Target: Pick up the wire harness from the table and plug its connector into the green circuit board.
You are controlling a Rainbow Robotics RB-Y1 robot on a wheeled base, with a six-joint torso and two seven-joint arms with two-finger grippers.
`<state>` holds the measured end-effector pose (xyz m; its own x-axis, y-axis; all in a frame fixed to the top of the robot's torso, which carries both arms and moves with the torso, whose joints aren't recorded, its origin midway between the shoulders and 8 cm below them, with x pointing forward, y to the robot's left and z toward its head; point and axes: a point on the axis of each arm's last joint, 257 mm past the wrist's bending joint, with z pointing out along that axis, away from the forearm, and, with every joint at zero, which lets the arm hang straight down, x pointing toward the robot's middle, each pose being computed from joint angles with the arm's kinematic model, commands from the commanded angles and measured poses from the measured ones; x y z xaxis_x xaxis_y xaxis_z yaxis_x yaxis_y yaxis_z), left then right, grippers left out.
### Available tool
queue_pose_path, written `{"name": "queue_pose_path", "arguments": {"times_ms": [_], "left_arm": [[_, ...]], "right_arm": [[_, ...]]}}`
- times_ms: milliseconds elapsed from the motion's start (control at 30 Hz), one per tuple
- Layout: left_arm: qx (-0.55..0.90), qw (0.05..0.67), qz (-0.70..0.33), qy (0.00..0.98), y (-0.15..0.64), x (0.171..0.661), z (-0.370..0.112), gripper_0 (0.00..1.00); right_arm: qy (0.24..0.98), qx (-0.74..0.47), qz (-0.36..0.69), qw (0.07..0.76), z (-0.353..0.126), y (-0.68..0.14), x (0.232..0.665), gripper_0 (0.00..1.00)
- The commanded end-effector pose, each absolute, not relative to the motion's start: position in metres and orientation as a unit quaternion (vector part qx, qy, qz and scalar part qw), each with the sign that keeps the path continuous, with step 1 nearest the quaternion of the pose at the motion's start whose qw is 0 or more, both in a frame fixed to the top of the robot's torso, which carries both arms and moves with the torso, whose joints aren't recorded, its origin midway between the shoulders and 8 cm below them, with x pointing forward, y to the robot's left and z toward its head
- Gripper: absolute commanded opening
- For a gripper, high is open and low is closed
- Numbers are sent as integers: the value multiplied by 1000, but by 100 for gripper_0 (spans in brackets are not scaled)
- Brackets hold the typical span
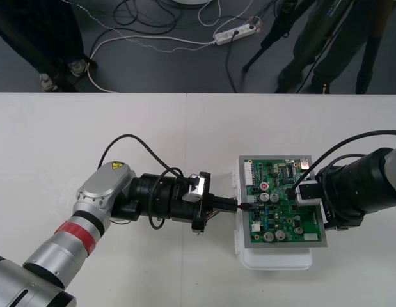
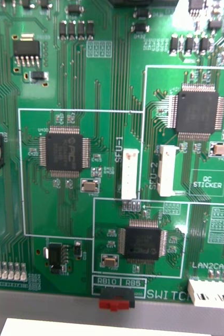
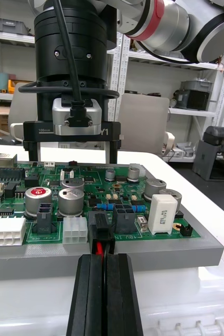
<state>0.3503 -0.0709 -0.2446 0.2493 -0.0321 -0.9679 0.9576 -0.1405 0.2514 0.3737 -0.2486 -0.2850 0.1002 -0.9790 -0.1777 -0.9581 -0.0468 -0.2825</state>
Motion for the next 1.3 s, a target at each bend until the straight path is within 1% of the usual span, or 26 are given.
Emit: {"name": "queue_pose_path", "arguments": {"times_ms": [33,567,600,633,667,700,733,767,833,1000,1100,1200,1300], "left_arm": [[597,545,-473,349,-105,335,-226,0],[597,543,-474,352,-102,335,-227,0],[597,542,-473,354,-101,336,-228,3],[597,542,-474,354,-101,336,-227,10],[597,541,-474,355,-99,337,-228,37],[597,541,-474,355,-99,337,-228,37],[596,541,-472,359,-95,340,-228,56],[596,540,-471,361,-93,341,-229,59],[600,538,-466,365,-83,344,-230,68],[615,527,-458,367,-59,346,-233,76],[619,521,-458,368,-48,344,-233,77],[623,512,-460,372,-31,344,-235,81],[627,509,-456,373,-22,346,-234,83]], "right_arm": [[664,-724,-33,183,-273,-230,379,100],[663,-725,-34,183,-273,-230,379,100],[664,-724,-34,182,-273,-230,379,100],[663,-725,-35,183,-273,-230,379,100],[664,-724,-36,183,-272,-231,380,100],[664,-724,-36,183,-272,-231,380,100],[664,-724,-36,183,-272,-231,380,100],[664,-724,-36,183,-272,-231,380,100],[665,-724,-36,182,-273,-231,379,100],[665,-723,-40,183,-272,-233,381,100],[665,-723,-41,183,-271,-233,382,100],[666,-721,-45,186,-269,-236,384,100],[668,-719,-52,186,-267,-243,388,100]]}}
